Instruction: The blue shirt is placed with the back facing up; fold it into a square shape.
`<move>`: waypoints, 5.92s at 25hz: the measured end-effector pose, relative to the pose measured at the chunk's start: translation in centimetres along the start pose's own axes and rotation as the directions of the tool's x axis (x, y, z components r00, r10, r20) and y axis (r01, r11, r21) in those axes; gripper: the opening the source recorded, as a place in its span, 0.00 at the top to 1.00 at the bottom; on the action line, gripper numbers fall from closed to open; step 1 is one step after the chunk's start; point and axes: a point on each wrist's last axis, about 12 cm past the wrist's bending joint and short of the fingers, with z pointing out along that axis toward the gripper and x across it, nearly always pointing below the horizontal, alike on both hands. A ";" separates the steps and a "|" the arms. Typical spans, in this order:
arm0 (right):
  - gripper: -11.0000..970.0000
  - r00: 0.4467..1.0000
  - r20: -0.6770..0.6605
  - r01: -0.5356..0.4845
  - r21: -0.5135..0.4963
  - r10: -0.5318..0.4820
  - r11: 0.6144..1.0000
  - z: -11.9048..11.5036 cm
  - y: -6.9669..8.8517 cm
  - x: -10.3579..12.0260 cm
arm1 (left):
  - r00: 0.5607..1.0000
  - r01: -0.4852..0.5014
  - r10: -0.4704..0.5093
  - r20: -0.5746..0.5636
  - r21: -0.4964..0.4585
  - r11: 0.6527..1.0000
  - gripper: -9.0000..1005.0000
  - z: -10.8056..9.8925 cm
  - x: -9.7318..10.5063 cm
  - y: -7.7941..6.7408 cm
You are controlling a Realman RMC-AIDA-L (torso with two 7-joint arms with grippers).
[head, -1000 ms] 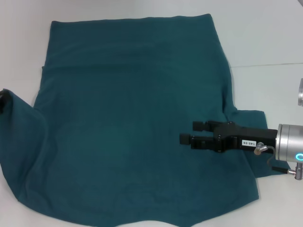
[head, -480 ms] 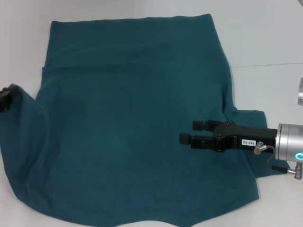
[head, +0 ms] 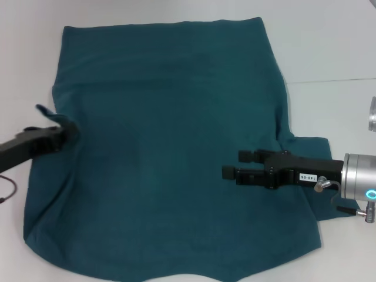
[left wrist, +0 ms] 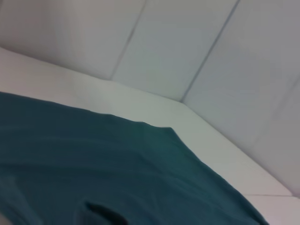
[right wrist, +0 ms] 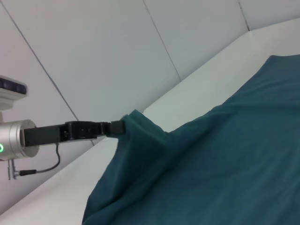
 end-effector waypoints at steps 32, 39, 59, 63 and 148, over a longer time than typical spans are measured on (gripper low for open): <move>0.07 1.000 0.014 -0.006 0.003 0.006 1.000 -0.4 -0.1 0.0 | 0.997 -0.079 0.079 0.011 0.029 0.996 0.17 0.9 1.5 -0.7; 0.07 0.999 0.013 -0.034 0.008 0.034 0.999 -0.6 -0.4 -0.6 | 0.998 -0.064 0.063 0.030 0.013 0.998 0.10 0.2 1.9 -0.4; 0.07 0.976 0.000 -0.219 0.084 0.220 0.972 -3.7 -2.0 -0.7 | 0.993 -0.111 0.104 0.052 0.176 0.978 0.10 0.5 1.8 -2.4; 0.08 0.957 0.022 -0.289 0.134 0.289 0.948 -5.5 -2.8 -0.3 | 0.989 -0.148 0.139 0.054 0.233 0.961 0.10 0.8 2.0 -3.1; 0.99 0.751 0.416 -0.655 0.364 0.513 0.663 -8.1 -6.1 3.9 | 0.934 -0.324 0.357 -0.005 0.410 0.853 0.10 1.7 4.5 -5.5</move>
